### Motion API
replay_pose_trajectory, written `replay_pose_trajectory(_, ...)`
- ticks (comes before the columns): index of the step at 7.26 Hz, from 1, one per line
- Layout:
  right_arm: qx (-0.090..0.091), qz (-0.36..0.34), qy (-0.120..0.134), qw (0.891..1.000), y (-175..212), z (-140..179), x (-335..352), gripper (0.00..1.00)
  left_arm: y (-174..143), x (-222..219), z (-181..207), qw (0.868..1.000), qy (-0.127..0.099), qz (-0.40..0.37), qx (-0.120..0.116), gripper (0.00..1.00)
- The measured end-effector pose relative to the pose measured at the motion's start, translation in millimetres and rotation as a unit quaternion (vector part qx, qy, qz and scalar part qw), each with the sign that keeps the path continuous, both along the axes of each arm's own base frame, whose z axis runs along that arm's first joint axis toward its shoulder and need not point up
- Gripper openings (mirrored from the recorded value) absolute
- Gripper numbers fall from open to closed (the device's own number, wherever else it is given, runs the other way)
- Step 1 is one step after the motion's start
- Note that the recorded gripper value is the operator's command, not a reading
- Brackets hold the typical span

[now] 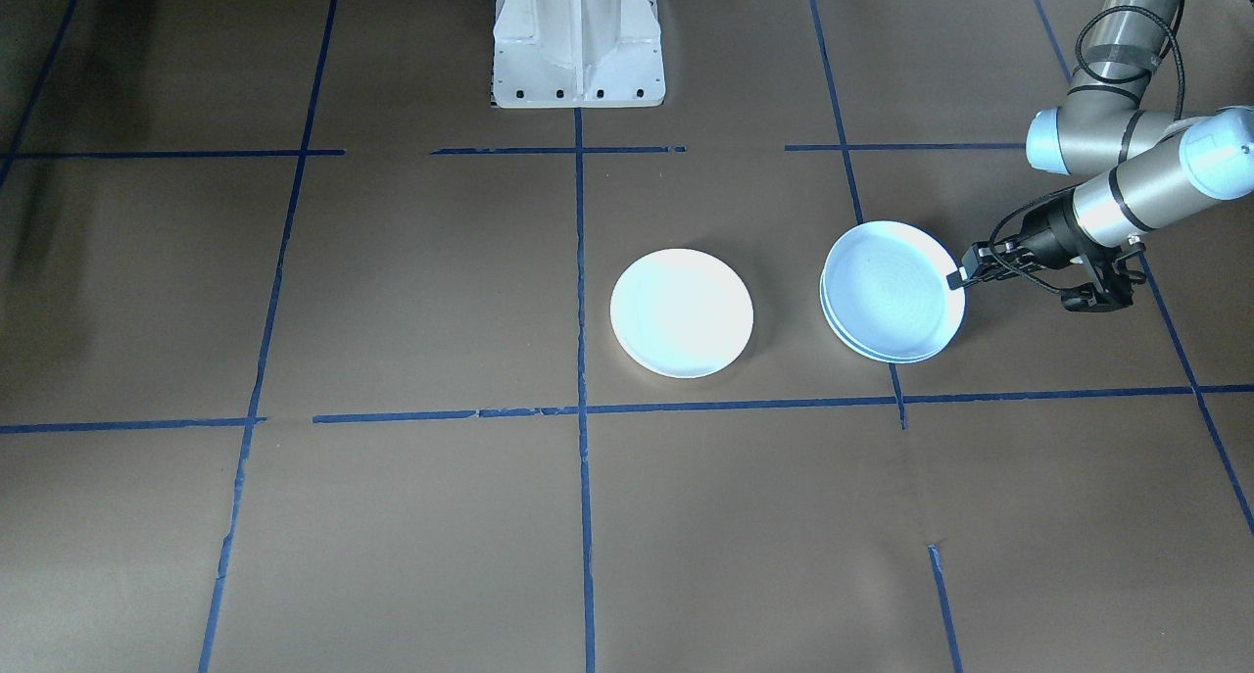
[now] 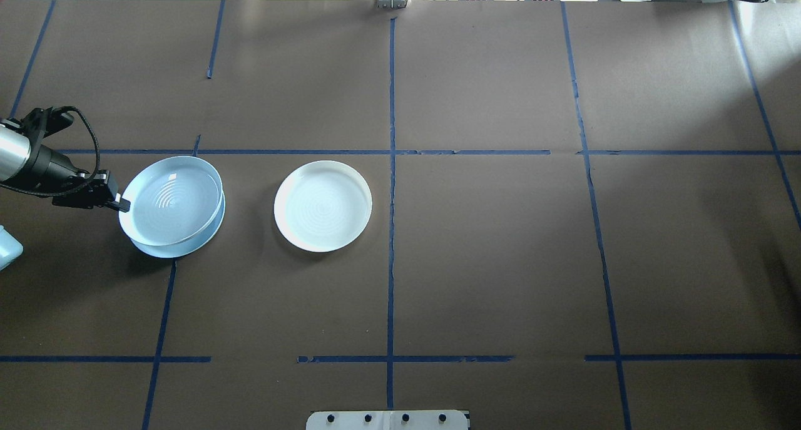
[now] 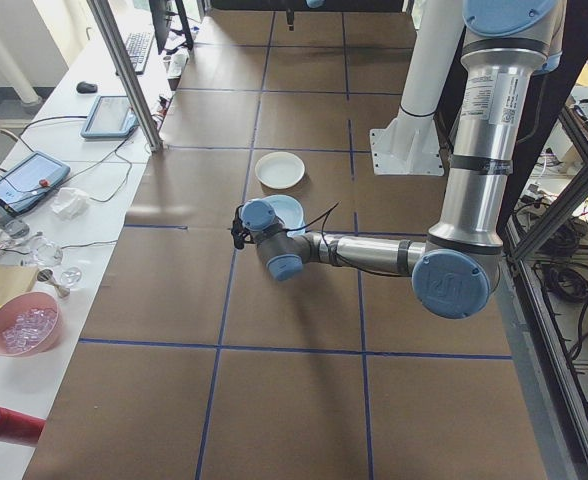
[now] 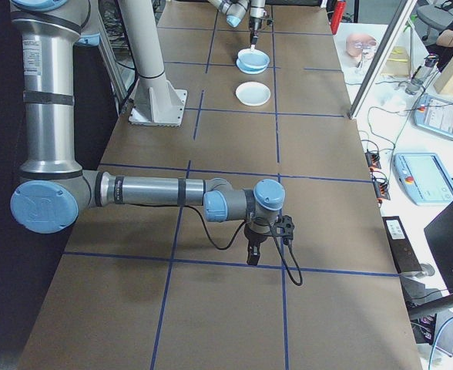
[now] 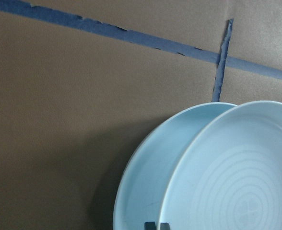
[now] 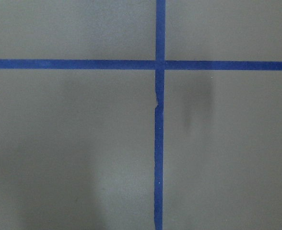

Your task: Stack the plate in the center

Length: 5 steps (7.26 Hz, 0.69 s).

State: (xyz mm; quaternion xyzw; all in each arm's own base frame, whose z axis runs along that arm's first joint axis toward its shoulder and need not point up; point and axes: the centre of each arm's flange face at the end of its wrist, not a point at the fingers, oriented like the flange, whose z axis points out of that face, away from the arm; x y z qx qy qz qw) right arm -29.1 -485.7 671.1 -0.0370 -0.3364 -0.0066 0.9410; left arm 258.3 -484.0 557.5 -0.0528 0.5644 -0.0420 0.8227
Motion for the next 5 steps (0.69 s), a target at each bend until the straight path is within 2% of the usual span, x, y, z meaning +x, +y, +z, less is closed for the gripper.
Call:
replay_pose_trajectory(1,0.0,0.0,0.0,1.0,0.0,0.1,0.0,1.0,0.5,-0.5,2.5,1.0,0.001,-0.002,0.001,0.0)
replay_pose_trajectory(2,0.0,0.0,0.0,1.0,0.1,0.3,0.0,1.0,0.7,-0.7,4.2,1.0,0.001,-0.004,0.0,0.28)
replay_pose_trajectory(3,0.0,0.0,0.0,1.0,0.1,0.5,0.0,1.0,1.0,-0.6,6.8,1.0,0.0,-0.005,-0.002,0.67)
replay_pose_trajectory(4,-0.001,0.0,0.0,1.0,0.1,0.6,0.0,1.0,1.4,-0.6,9.3,1.0,0.001,-0.005,-0.001,0.99)
replay_pose_trajectory(5,-0.001,0.0,0.0,1.0,0.1,0.6,0.0,1.0,1.8,-0.6,11.0,1.0,0.002,-0.005,0.001,1.0)
